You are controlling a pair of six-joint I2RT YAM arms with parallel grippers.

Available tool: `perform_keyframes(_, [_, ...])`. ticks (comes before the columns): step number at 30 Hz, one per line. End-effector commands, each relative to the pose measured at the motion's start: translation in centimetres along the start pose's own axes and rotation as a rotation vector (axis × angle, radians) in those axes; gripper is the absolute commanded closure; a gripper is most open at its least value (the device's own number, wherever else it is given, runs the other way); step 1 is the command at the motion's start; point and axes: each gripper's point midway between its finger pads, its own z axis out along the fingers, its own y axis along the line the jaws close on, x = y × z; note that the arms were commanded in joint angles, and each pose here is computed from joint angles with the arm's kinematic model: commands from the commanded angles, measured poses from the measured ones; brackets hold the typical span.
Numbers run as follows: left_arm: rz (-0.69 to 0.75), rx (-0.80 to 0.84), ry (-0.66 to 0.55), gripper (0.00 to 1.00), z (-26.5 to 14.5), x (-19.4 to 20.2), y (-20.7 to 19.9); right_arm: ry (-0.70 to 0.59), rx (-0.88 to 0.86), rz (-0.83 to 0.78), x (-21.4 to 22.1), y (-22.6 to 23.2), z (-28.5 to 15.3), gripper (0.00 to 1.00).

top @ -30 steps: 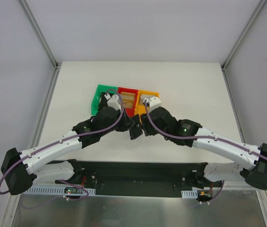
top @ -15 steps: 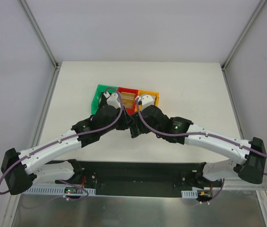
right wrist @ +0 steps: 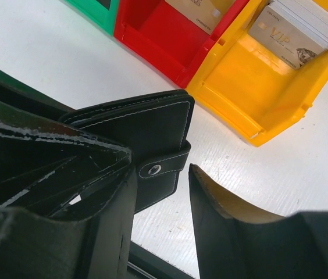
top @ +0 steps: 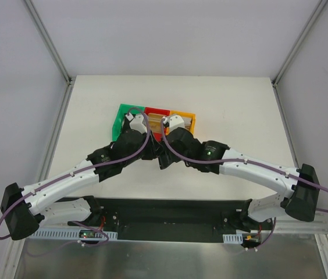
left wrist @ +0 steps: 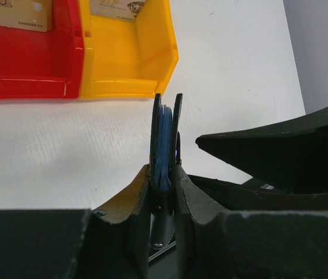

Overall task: Take the credit cards out of the card holder
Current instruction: Open the card holder.

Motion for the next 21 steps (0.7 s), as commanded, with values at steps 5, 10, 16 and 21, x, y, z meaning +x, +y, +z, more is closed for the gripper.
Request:
perform_keyframes(5, [-0.032, 0.088, -0.063, 1.0, -1.41, -2.21, -2.76, -0.013, 0.041, -0.005, -1.12, -0.1, 0.04, 0.59])
perform_keyframes(10, [-0.034, 0.093, -0.062, 1.0, -1.47, -2.24, -2.94, 0.0, 0.059, -0.014, -0.93, -0.24, 0.34, 0.64])
perform_keyframes(16, [-0.039, 0.095, -0.064, 1.0, -1.56, -2.3, -3.0, 0.025, 0.08, -0.036, -0.58, -0.49, 0.69, 0.74])
perform_keyframes(21, [-0.037, 0.093, -0.067, 1.0, -1.59, -2.27, -2.92, 0.036, 0.091, -0.046, -0.32, -0.6, 0.82, 0.8])
